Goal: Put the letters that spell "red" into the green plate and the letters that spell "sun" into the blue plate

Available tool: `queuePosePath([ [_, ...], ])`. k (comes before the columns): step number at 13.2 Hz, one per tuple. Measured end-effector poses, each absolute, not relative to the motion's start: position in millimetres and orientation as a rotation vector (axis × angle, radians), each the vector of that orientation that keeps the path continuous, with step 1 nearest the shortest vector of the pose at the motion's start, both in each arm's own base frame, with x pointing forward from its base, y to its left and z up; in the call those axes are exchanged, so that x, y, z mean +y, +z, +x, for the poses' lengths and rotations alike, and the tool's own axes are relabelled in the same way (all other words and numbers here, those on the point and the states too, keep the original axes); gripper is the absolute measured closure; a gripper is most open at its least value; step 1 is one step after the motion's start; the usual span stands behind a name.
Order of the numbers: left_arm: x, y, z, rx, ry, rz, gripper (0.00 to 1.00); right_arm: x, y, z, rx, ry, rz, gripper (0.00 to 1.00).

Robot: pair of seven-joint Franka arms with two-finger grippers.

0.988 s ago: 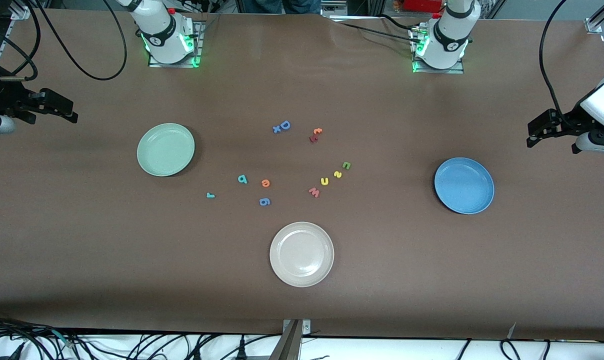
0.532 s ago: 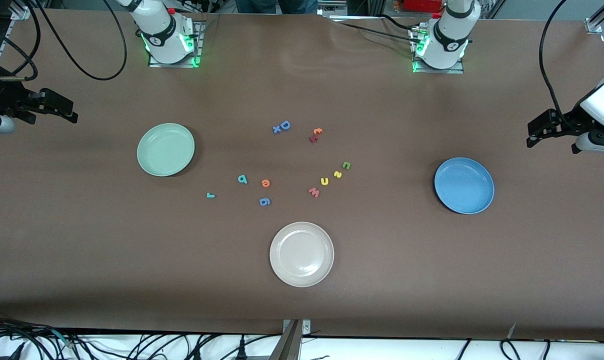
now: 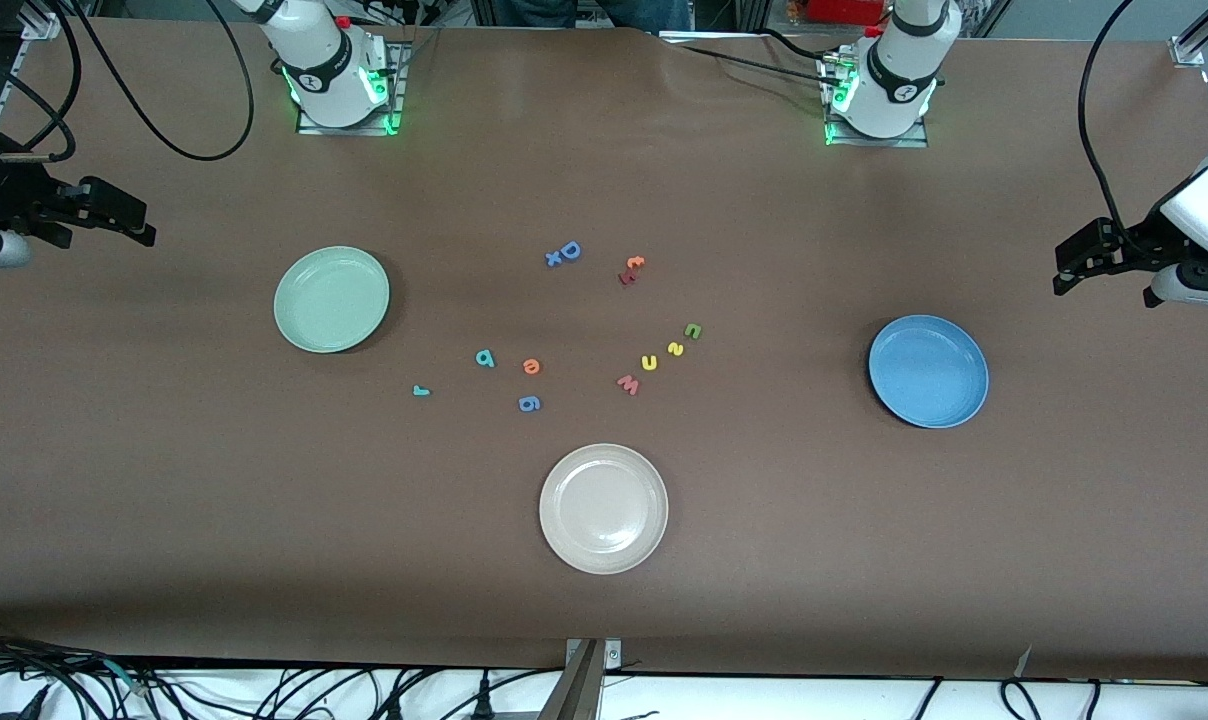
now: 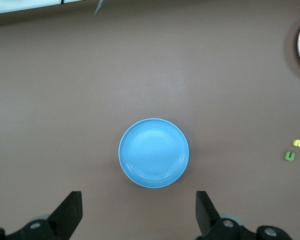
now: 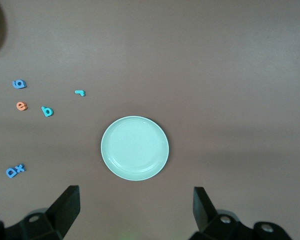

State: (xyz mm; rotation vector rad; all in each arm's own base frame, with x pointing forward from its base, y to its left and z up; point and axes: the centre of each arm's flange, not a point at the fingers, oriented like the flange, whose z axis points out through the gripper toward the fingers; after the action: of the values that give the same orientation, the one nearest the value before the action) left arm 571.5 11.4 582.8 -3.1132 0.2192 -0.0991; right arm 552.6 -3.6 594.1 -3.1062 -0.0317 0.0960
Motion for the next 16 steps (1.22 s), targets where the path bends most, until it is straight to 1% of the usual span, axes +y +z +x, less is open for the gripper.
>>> queuePosePath([
  [16,4.8,582.5,571.7,0.194,-0.099,-3.116,0.0,-3.6,594.1,552.6,-0.032,0.096,-3.106,0.0],
])
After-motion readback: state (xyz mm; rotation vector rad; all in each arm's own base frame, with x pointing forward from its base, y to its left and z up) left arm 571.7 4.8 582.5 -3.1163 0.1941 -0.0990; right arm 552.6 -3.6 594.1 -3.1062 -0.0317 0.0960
